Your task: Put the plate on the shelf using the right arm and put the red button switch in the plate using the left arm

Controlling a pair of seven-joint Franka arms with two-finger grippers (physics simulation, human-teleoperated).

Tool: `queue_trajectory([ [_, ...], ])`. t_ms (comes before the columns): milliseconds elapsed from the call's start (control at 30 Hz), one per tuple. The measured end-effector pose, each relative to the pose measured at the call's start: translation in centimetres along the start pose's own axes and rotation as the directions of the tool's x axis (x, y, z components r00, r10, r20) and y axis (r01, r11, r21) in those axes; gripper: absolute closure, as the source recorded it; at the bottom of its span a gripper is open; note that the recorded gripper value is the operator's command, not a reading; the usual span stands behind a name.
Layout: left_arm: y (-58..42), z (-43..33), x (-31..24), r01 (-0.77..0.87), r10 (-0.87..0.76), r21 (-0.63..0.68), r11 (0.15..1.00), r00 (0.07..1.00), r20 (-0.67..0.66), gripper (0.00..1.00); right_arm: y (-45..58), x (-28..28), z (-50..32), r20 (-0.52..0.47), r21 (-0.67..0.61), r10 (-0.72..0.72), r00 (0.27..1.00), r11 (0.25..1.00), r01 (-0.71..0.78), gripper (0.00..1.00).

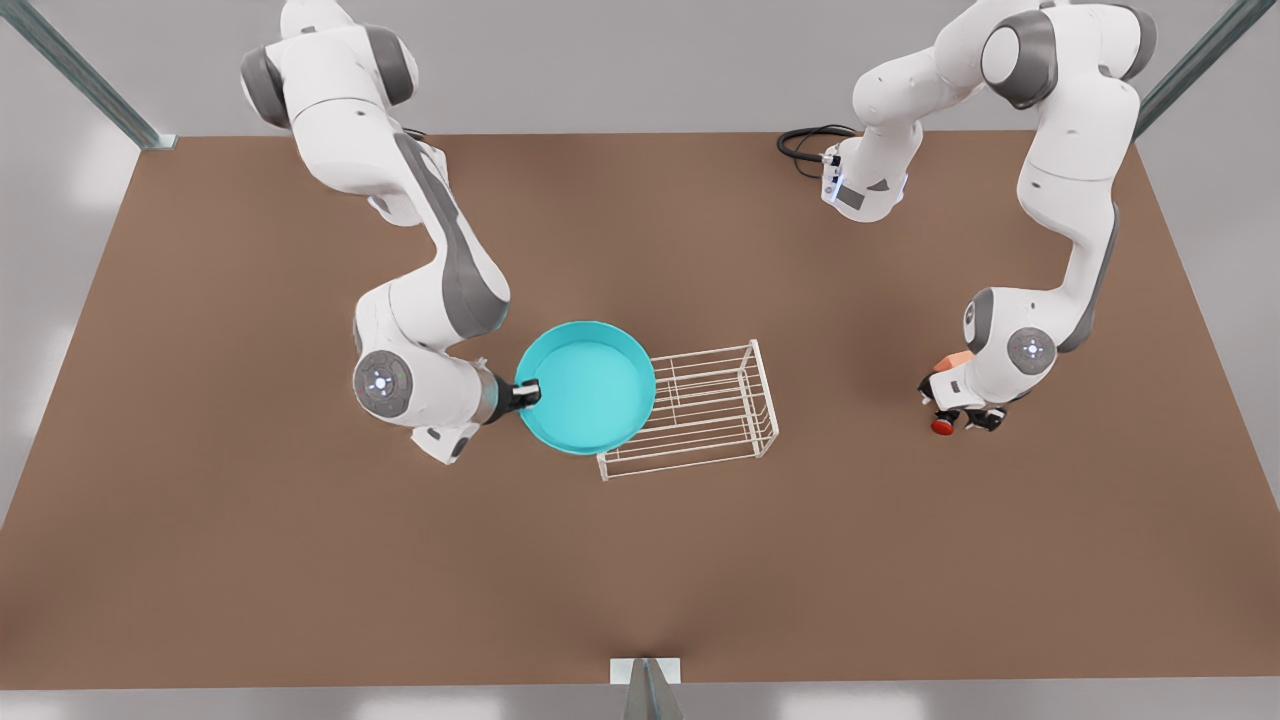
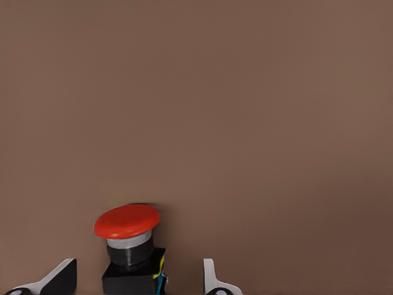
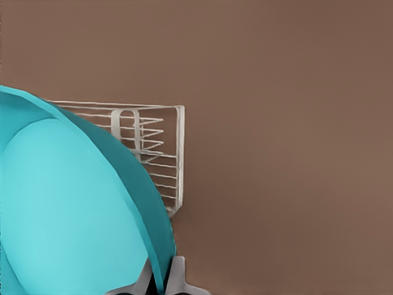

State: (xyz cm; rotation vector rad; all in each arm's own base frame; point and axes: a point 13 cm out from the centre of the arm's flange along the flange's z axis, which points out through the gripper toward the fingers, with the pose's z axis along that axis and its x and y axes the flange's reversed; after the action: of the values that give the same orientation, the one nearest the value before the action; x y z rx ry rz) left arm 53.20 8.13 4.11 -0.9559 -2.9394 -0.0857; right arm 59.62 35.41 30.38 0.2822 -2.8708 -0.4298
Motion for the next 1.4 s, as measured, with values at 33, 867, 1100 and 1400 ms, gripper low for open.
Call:
queue_trajectory([
  [33,0.0,0.0,0.0,0.001,-0.001,0.0,1.0,1.0,0.001,0.0,1.4,0.1,0.6,0.0,0.005,0.016,1.0,1.0,-0.016,0.77],
  [867,0.4,0.2,0.6,0.017,-0.017,-0.011,1.0,1.0,0.009,0.37,6.3,-2.2,-2.7,0.194,-0.065,0.547,0.814,0.835,-0.546,0.0],
  [1100,0.3,0.4,0.6,0.017,-0.017,-0.01,1.0,1.0,0.011,0.22,-15.3,1.9,-16.5,0.277,0.113,0.622,0.732,0.736,-0.668,0.0],
  [1400,0.2,0.5,0.8,0.009,-0.009,-0.019,1.0,1.0,0.016,0.45,-19.3,5.9,-18.9,0.191,0.205,0.532,0.825,0.8,-0.563,0.0],
])
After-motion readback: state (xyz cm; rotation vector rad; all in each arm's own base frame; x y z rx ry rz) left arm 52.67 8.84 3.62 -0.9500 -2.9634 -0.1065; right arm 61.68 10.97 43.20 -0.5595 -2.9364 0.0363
